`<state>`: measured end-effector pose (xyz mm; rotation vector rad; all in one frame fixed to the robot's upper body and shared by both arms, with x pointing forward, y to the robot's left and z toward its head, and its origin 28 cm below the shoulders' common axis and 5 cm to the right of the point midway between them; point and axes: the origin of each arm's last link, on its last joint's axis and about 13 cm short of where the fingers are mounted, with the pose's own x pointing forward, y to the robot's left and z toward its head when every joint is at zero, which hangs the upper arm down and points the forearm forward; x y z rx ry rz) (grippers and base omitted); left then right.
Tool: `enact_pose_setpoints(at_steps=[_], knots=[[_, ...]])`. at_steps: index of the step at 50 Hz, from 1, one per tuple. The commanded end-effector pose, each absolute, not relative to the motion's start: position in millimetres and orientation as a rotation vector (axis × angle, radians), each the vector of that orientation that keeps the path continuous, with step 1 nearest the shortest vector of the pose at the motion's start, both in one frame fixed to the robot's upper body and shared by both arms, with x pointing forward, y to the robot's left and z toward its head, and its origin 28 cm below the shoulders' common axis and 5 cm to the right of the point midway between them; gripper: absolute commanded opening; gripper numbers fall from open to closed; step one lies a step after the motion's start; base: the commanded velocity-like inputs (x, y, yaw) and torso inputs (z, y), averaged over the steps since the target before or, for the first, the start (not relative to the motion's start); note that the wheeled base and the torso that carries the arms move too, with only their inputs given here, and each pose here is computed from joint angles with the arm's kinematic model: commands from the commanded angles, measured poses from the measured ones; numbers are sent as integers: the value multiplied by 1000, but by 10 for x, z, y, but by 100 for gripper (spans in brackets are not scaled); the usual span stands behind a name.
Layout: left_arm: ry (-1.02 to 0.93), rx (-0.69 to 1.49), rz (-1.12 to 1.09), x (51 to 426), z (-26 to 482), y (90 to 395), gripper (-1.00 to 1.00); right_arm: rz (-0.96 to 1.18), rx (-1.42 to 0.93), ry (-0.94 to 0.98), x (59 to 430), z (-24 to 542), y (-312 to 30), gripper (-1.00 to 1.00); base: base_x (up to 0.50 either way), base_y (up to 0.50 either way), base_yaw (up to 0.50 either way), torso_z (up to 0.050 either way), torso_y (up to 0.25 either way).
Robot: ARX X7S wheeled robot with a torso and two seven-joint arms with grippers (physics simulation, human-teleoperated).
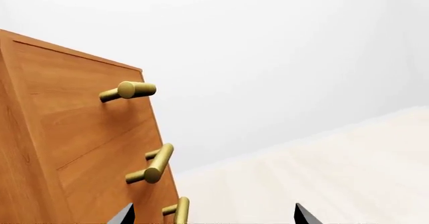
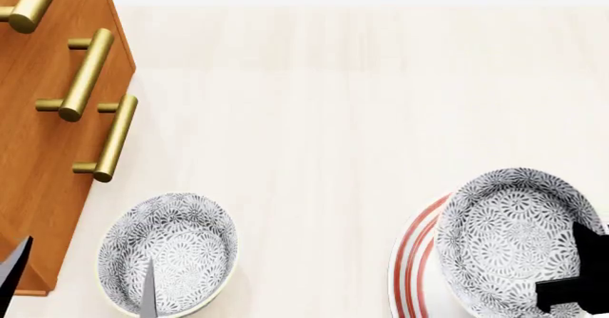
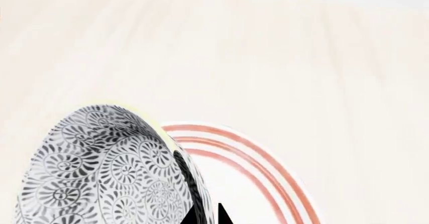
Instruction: Pick up the bowl and put it in the front on the plate.
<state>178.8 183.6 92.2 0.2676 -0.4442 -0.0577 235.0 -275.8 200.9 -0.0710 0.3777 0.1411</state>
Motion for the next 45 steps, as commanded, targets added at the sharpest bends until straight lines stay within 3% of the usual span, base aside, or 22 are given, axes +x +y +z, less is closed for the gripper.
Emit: enact_pose_setpoints(at_steps=[1, 45], knots=[[-462, 267, -59, 1796, 937, 1834, 100, 169, -112, 317, 2506, 2154, -2688, -100, 0, 0, 0, 0, 0], [-434, 257, -74, 1803, 906, 1824, 100, 130, -120, 457, 2590, 1736, -2732, -100, 0, 0, 0, 0, 0]])
